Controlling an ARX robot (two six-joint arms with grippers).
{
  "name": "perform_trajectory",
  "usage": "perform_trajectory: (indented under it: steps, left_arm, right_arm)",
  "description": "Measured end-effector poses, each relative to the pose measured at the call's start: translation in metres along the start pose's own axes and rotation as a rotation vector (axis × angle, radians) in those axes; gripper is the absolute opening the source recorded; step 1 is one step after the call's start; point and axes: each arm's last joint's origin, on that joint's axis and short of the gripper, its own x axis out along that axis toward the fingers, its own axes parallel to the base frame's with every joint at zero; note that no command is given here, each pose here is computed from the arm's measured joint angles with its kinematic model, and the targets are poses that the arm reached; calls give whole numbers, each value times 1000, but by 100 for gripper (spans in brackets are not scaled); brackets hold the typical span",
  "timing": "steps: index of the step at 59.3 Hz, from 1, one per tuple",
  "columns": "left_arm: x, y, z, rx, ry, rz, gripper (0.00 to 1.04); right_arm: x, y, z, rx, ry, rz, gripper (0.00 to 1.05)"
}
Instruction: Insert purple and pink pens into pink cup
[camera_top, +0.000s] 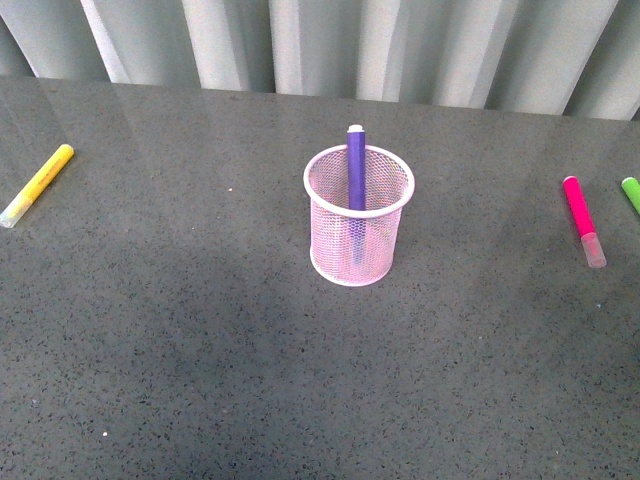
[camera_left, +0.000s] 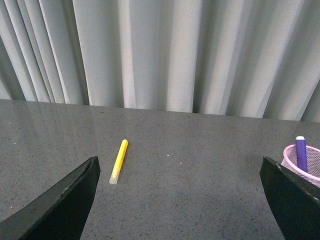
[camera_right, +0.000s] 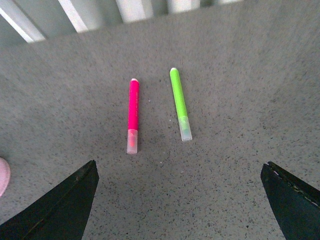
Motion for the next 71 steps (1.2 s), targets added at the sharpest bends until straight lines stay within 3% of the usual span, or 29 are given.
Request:
perform_trajectory:
  steps: [17,37,71]
  left_arm:
    - [0,0,0,0,0,0,98]
    - [0,0,0,0,0,0,98]
    - [0,0,0,0,0,0,98]
  right_arm:
    - [84,3,20,-62,156,-34,98]
    - [150,26,20,-139,234,-39,98]
    - [212,69,18,-102,256,2,98]
